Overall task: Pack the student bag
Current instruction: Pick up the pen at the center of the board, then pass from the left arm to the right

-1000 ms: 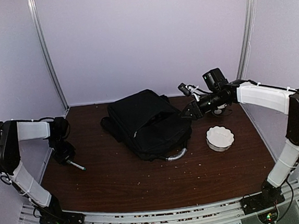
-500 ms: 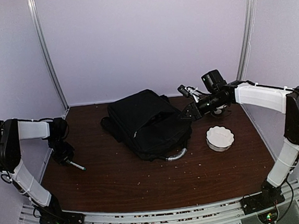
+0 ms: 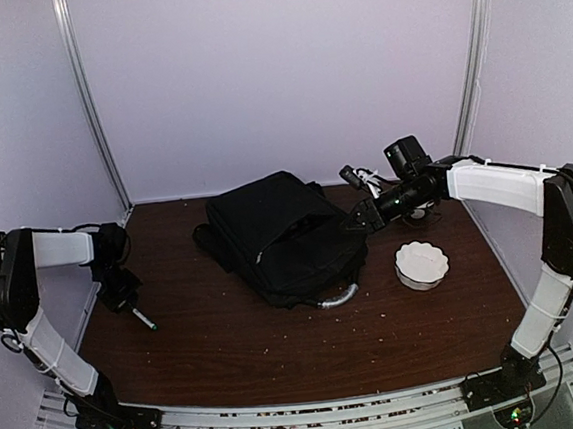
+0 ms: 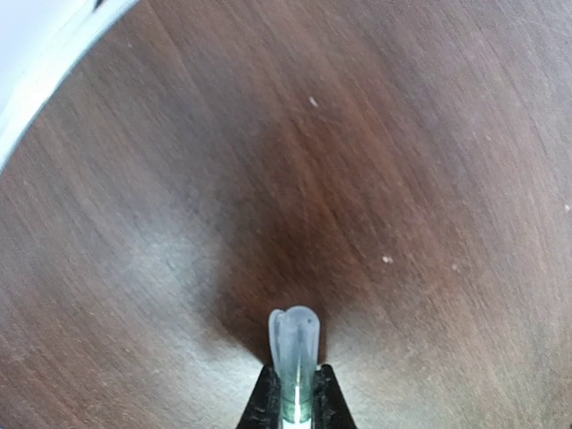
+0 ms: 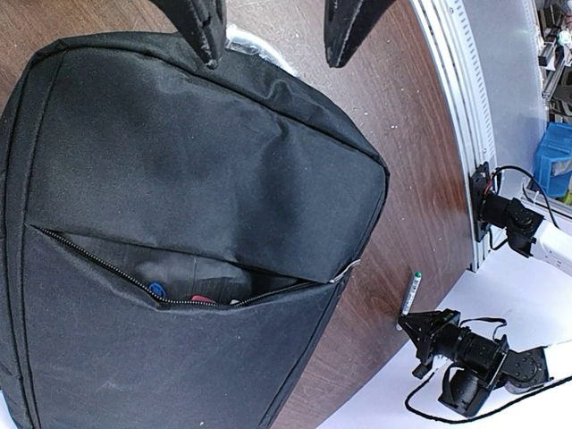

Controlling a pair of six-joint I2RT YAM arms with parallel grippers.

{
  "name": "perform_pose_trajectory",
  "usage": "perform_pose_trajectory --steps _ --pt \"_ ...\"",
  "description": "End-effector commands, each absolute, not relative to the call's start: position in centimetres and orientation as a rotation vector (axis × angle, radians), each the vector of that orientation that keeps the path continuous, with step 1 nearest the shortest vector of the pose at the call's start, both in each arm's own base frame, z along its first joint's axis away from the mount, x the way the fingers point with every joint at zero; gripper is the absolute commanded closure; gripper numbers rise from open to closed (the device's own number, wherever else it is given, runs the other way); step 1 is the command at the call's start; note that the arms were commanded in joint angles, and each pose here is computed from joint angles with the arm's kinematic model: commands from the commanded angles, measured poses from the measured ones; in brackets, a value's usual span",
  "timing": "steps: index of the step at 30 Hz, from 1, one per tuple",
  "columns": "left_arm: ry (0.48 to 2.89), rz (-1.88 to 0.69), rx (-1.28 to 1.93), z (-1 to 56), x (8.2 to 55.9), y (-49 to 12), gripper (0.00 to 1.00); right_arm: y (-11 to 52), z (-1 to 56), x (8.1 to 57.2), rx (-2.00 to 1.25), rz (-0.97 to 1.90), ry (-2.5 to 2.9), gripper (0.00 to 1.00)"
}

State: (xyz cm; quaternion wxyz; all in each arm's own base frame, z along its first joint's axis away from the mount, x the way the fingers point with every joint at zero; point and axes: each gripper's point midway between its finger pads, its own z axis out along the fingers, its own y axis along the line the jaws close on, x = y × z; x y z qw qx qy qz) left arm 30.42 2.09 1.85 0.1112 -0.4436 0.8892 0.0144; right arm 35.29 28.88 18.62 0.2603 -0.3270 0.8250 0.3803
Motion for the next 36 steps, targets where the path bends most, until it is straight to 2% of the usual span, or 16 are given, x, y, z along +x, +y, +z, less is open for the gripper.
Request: perform_pose_trajectory --steps 1,5,10,15,20,24,28,36 --pt "2.603 -0.111 -1.28 2.6 30.2 0.1 1.0 29.1 19.7 36.0 -0.878 1.038 2.201 0.62" --pt "2.567 -0.164 -1.098 5.7 31.5 -2.3 1.0 29.3 19.6 35.9 -0.875 1.062 2.202 0.62" --pt "2.506 -0.35 -0.715 10.9 34.2 -9.0 1.0 30.4 19.6 34.8 -0.863 1.172 2.185 0.63" --pt "2.099 -0.857 -0.253 19.0 35.6 -17.7 1.0 33.6 18.8 33.0 -0.838 1.346 2.205 0.63" --pt "1.955 -1.031 0.023 23.9 35.7 -23.3 1.0 38.3 19.1 30.2 -0.913 1.48 2.199 0.59" --pt "1.806 -1.208 0.094 26.7 35.5 -26.2 1.0 42.0 19.1 27.9 -0.984 1.615 2.196 0.57" --pt "1.666 -1.386 0.061 28.3 35.3 -28.1 1.0 43.9 19.8 28.3 -0.959 1.658 2.159 0.56" --pt "1.628 -1.535 0.025 28.0 35.1 -31.3 1.0 45.7 20.2 29.4 -0.873 1.733 2.151 0.56"
